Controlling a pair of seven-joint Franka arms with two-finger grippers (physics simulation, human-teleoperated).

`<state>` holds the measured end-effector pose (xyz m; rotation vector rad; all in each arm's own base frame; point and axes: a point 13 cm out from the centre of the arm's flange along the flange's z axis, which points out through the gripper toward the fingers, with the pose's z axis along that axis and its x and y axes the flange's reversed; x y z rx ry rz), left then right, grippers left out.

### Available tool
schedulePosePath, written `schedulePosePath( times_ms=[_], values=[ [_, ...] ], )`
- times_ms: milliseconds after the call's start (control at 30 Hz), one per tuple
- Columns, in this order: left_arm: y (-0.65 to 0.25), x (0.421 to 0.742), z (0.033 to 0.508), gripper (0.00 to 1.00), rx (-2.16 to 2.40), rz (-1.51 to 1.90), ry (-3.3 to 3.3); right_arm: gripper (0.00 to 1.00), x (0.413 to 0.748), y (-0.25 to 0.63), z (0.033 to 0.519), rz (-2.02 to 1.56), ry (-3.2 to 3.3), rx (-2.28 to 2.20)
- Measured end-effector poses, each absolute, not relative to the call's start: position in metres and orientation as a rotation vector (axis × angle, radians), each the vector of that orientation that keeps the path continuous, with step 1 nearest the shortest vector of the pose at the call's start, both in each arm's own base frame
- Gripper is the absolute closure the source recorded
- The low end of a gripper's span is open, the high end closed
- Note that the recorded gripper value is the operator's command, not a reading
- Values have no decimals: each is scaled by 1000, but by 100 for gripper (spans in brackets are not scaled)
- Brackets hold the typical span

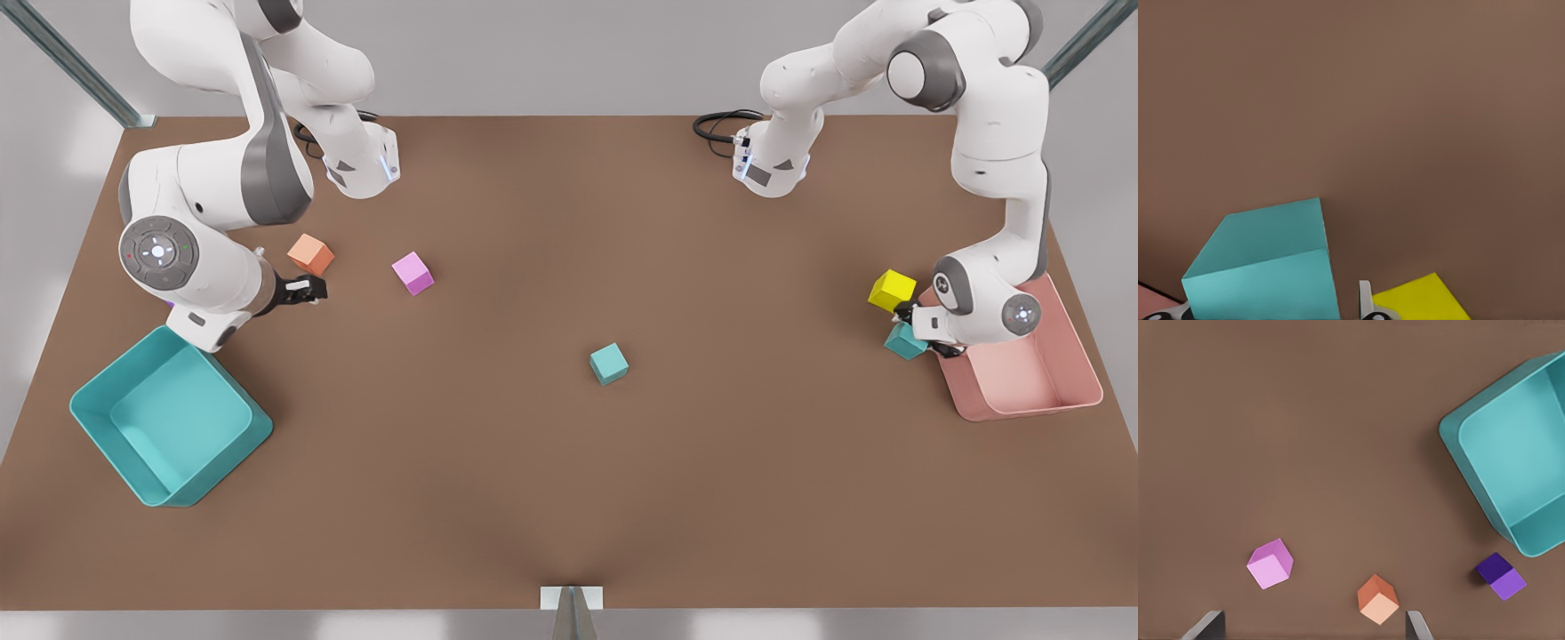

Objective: Stack the two blue cubes on top of each other

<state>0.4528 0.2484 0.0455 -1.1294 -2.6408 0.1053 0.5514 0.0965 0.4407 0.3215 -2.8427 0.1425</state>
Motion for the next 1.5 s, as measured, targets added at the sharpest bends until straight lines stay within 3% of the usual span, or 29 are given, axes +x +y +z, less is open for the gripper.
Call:
schedulePosePath(
  times_ms=[33,67,167,333,533,633,800,967,1133,1400,1467,1500],
  values=[
    [248,453,45,1,-1132,106,-2639,0,551,96,441,142,-2842,328],
    [249,452,44,13,-1133,107,-2638,0,551,96,441,140,-2841,335],
    [251,449,43,27,-1131,110,-2639,0,552,96,441,138,-2839,352],
    [245,461,54,29,-1164,83,-2645,0,552,96,441,135,-2836,373],
    [183,536,123,28,-1306,-59,-2699,0,552,95,441,136,-2834,394],
    [14,586,152,28,-1535,-83,-2629,0,553,95,442,140,-2836,402],
    [-253,604,149,28,-1564,141,-2702,0,553,94,442,141,-2832,414],
    [-401,570,140,28,-1291,240,-2823,0,553,94,442,139,-2831,420],
    [-430,497,120,28,-912,232,-2849,0,553,94,441,135,-2829,426],
    [-426,496,121,28,-379,206,-2971,0,554,94,441,137,-2829,433],
    [-427,497,120,17,-278,205,-2983,0,554,94,441,136,-2830,435],
    [-428,497,119,0,-232,203,-2985,0,554,94,441,136,-2830,435]
  ],
)
